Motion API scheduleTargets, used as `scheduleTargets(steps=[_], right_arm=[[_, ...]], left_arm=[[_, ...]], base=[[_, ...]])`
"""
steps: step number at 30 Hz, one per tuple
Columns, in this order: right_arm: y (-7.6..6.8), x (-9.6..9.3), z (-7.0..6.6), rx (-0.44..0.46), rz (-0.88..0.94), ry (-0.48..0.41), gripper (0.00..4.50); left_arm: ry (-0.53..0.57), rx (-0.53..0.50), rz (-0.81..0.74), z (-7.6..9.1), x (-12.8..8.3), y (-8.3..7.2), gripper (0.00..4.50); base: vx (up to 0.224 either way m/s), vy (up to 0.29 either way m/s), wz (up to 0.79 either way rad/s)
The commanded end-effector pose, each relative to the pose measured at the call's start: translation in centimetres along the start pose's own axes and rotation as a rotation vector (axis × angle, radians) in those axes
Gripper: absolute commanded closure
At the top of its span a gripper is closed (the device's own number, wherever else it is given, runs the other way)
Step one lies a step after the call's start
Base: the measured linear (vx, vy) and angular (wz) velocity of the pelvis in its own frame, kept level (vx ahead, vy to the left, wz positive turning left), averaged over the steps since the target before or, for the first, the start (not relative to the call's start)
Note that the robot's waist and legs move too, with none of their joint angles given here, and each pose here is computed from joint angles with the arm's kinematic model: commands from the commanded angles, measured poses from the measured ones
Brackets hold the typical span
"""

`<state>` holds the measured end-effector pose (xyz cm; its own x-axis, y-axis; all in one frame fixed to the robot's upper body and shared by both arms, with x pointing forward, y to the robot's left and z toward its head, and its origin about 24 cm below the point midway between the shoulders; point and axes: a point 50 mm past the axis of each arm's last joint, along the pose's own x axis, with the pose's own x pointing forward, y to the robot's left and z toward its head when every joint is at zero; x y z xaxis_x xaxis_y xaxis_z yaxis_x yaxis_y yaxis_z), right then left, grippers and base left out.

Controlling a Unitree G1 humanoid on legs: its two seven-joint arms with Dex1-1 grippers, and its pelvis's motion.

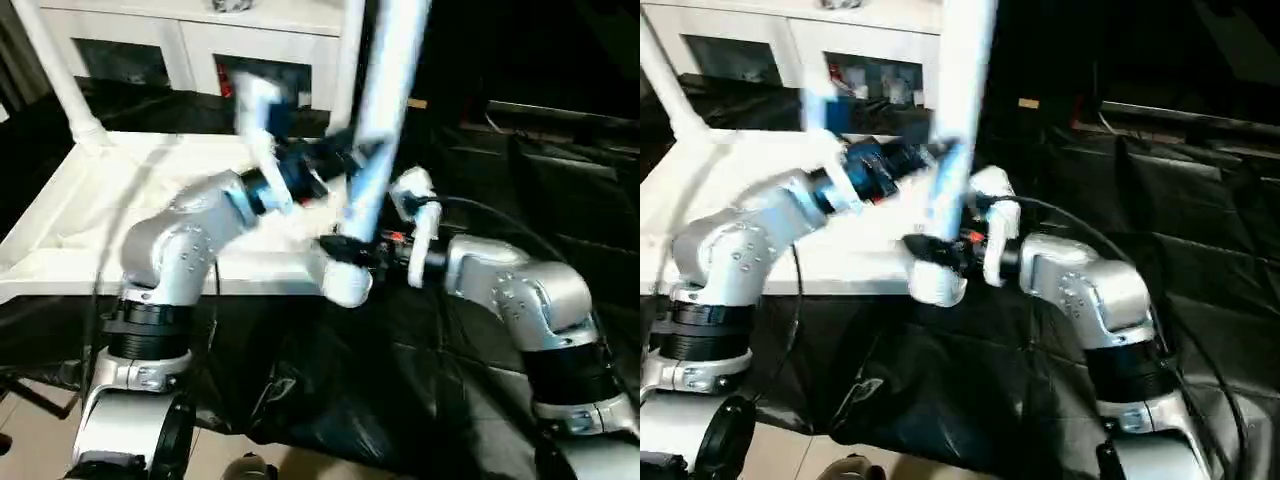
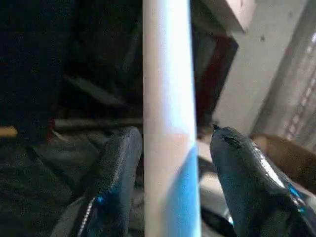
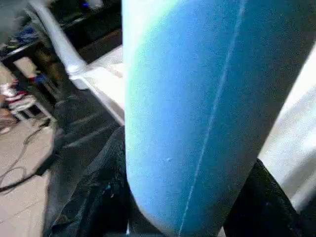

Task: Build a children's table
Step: Pick table leg

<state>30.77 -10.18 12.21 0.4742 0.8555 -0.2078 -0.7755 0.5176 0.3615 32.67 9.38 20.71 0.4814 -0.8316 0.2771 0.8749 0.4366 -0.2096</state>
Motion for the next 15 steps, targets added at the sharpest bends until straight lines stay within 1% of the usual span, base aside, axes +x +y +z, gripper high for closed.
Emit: scheduleTargets(steps=[1, 2, 3, 4, 5, 6, 7, 9, 10, 11, 12, 13, 14, 15], right_arm=[[-0.2, -0.3, 0.7, -0.012, -0.029, -0.051, 2.62], [-0.2, -0.4, 0.8, -0.016, -0.038, -0.076, 2.62], [-0.3, -0.5, 1.0, -0.026, -0.047, -0.108, 2.62], [-0.3, -0.5, 1.0, -0.030, -0.052, -0.119, 2.62], [-0.5, -0.6, 1.2, -0.054, -0.086, -0.147, 2.62], [-0.5, -0.6, 1.2, -0.054, -0.086, -0.147, 2.62], [-1.0, -0.7, 1.2, -0.091, -0.140, -0.177, 2.62], [-1.5, -0.9, 1.1, -0.142, -0.207, -0.176, 2.62], [-1.5, -0.9, 1.1, -0.142, -0.207, -0.176, 2.62], [-1.9, -1.1, 0.9, -0.166, -0.243, -0.174, 2.62], [-2.2, -1.3, 0.8, -0.177, -0.272, -0.179, 2.62], [-2.4, -1.4, 0.7, -0.179, -0.294, -0.182, 2.62], [-2.9, -1.7, 0.5, -0.183, -0.341, -0.190, 2.62], [-3.2, -1.8, 0.2, -0.173, -0.357, -0.194, 2.62]], left_arm=[[-0.058, 0.041, 0.005, 1.0, 0.2, -0.2, 1.64], [-0.073, 0.046, 0.015, 1.2, 0.0, -0.1, 1.64], [-0.051, 0.076, 0.027, 1.2, -0.3, 0.0, 1.64], [-0.041, 0.090, 0.033, 1.1, -0.4, 0.1, 1.64], [-0.008, 0.097, 0.037, 0.7, -0.9, 0.4, 1.64], [-0.008, 0.097, 0.037, 0.7, -0.9, 0.4, 1.64], [0.066, 0.140, 0.053, 0.0, -1.7, 1.0, 1.64], [0.203, 0.251, 0.054, -1.4, -2.8, 1.7, 1.64], [0.203, 0.251, 0.054, -1.4, -2.8, 1.7, 1.64], [0.302, 0.316, 0.041, -2.6, -3.7, 2.1, 1.64], [0.392, 0.359, 0.019, -3.7, -4.5, 2.5, 1.64], [0.439, 0.367, -0.002, -4.4, -5.1, 2.6, 1.64], [0.530, 0.375, -0.047, -5.7, -6.2, 2.9, 1.64], [0.581, 0.374, -0.080, -6.5, -6.8, 3.0, 1.64]], base=[[0.000, 0.000, 0.00], [0.000, 0.000, 0.00], [0.000, 0.000, 0.00], [0.000, 0.000, 0.00], [0.000, 0.000, 0.00], [0.000, 0.000, 0.00], [0.000, 0.000, 0.00], [0.000, 0.000, 0.00], [0.000, 0.000, 0.00], [0.000, 0.000, 0.00], [0.000, 0.000, 0.00], [0.000, 0.000, 0.00], [0.000, 0.000, 0.00], [0.000, 0.000, 0.00]])
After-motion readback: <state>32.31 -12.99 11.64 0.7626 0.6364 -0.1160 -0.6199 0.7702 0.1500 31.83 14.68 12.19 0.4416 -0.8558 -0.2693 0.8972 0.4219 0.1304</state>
